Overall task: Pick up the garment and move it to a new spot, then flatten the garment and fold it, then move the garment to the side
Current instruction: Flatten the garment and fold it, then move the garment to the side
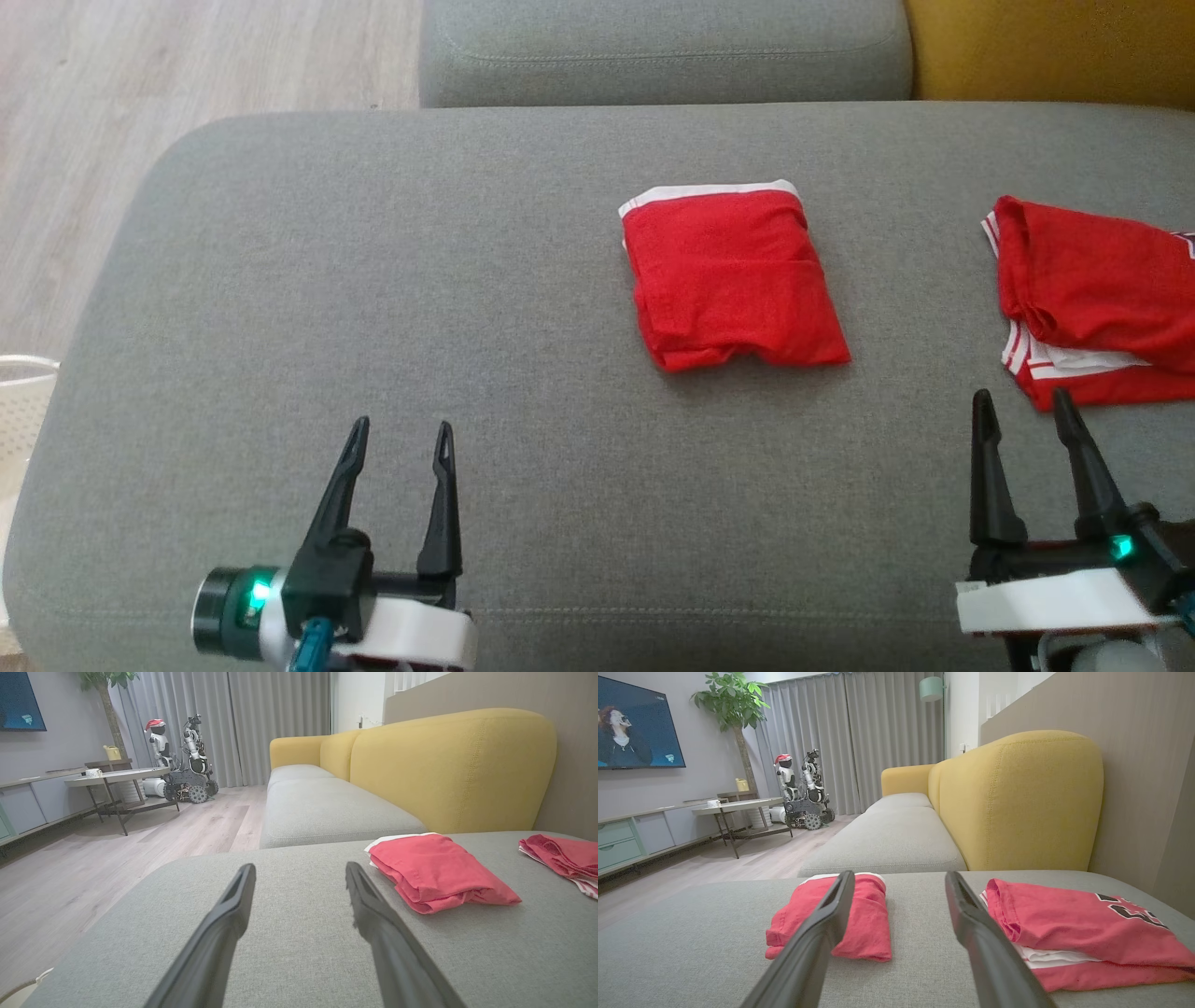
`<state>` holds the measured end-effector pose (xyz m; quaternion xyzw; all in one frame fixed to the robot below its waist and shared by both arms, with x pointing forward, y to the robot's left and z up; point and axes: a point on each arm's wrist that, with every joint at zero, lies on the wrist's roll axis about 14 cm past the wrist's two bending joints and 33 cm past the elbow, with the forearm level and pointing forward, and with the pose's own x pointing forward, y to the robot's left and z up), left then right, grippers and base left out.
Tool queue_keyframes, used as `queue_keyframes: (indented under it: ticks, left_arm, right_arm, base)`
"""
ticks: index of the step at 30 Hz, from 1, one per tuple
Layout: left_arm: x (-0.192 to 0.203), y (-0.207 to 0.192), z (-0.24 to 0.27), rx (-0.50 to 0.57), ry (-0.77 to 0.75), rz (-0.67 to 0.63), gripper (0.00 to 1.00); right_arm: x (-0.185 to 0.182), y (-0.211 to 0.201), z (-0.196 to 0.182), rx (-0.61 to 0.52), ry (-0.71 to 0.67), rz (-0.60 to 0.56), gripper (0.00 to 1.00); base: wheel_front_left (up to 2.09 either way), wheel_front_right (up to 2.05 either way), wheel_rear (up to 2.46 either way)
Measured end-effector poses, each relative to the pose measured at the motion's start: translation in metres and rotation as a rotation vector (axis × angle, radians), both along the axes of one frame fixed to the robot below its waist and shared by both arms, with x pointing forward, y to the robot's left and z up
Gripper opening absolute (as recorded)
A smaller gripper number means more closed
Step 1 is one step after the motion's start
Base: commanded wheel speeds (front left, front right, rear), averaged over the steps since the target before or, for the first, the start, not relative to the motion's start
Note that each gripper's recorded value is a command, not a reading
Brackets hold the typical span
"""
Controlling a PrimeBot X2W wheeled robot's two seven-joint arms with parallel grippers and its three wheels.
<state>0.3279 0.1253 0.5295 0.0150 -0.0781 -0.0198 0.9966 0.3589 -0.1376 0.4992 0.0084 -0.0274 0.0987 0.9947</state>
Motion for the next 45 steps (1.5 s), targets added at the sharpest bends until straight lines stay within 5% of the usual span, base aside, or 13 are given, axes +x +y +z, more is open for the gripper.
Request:
queue_keyframes:
  ticks: [25, 45]
  left_arm:
    - [0.000, -0.001, -0.008, 0.025, 0.023, -0.002, 1.00]
    - [0.050, -0.012, -0.018, 0.028, 0.051, -0.049, 1.00]
  right_arm:
    - [0.009, 0.007, -0.029, -0.006, 0.092, 0.018, 1.00]
    - [0.165, 0.018, -0.099, -0.083, 0.444, 0.062, 1.00]
  base:
    - [0.00, 0.00, 0.00]
    - [0.00, 0.00, 0.00]
